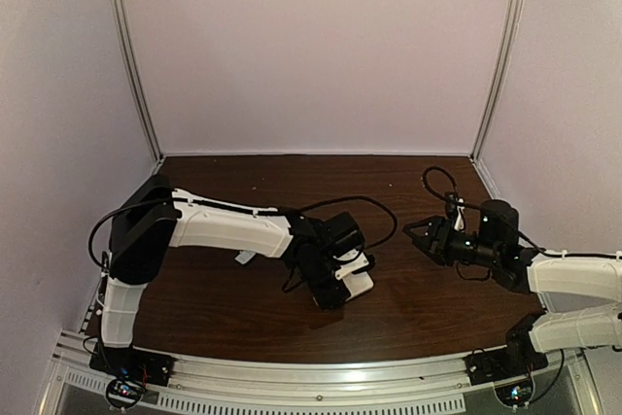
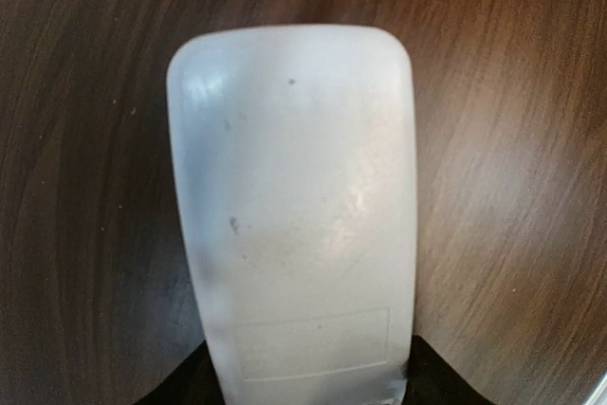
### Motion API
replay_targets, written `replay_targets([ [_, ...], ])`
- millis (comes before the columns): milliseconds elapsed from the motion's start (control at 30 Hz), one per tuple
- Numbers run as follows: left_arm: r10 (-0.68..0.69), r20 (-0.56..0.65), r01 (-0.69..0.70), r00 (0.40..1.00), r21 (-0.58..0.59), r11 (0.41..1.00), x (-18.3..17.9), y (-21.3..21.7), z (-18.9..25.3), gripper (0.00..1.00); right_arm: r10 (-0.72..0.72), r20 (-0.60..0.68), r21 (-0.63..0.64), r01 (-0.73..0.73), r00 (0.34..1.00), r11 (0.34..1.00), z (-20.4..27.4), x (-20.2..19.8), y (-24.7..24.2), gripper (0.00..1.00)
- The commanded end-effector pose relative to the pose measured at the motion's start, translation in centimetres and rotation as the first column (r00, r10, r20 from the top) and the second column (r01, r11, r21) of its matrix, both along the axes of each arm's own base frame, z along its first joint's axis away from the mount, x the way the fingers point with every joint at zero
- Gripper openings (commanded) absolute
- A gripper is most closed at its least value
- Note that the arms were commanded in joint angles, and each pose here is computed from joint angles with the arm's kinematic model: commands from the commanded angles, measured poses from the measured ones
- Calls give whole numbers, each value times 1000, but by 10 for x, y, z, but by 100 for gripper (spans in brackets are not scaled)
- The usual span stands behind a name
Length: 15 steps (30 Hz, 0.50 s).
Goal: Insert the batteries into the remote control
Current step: Place the remote control without the battery cover at the center of the board.
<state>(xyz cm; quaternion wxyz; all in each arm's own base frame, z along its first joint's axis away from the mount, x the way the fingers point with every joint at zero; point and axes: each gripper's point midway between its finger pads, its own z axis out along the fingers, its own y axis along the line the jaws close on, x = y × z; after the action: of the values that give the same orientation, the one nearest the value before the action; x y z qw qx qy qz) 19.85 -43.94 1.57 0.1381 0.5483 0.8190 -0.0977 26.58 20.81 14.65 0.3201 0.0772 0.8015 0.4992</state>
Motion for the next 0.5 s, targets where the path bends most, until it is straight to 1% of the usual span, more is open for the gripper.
replay_targets([
  [0, -48, -16, 49, 999, 78, 996, -2, 7, -12, 67, 5, 11, -12, -4, 1000, 1000, 4, -2, -4, 69],
  [167, -59, -8, 59, 998, 71, 996, 0, 2, -8, 81, 4, 26, -19, -3, 1000, 1000, 10, -3, -7, 70],
  [200, -48, 26, 46, 999, 76, 996, 7, 2, -4, 83, 6, 31, -20, -5, 999, 1000, 11, -4, -7, 70],
  [267, -27, 67, 24, 997, 51, 998, 17, 1, 11, 86, 12, 42, -26, -11, 999, 1000, 14, -4, -8, 70],
  [367, 65, 114, -59, 991, -56, 997, 43, 8, 48, 87, 21, 63, -44, -19, 998, 999, 19, -4, -8, 70],
  [467, 189, 119, -167, 975, -177, 970, 70, 32, 82, 86, 35, 87, -53, -30, 996, 998, 24, -4, -7, 70],
])
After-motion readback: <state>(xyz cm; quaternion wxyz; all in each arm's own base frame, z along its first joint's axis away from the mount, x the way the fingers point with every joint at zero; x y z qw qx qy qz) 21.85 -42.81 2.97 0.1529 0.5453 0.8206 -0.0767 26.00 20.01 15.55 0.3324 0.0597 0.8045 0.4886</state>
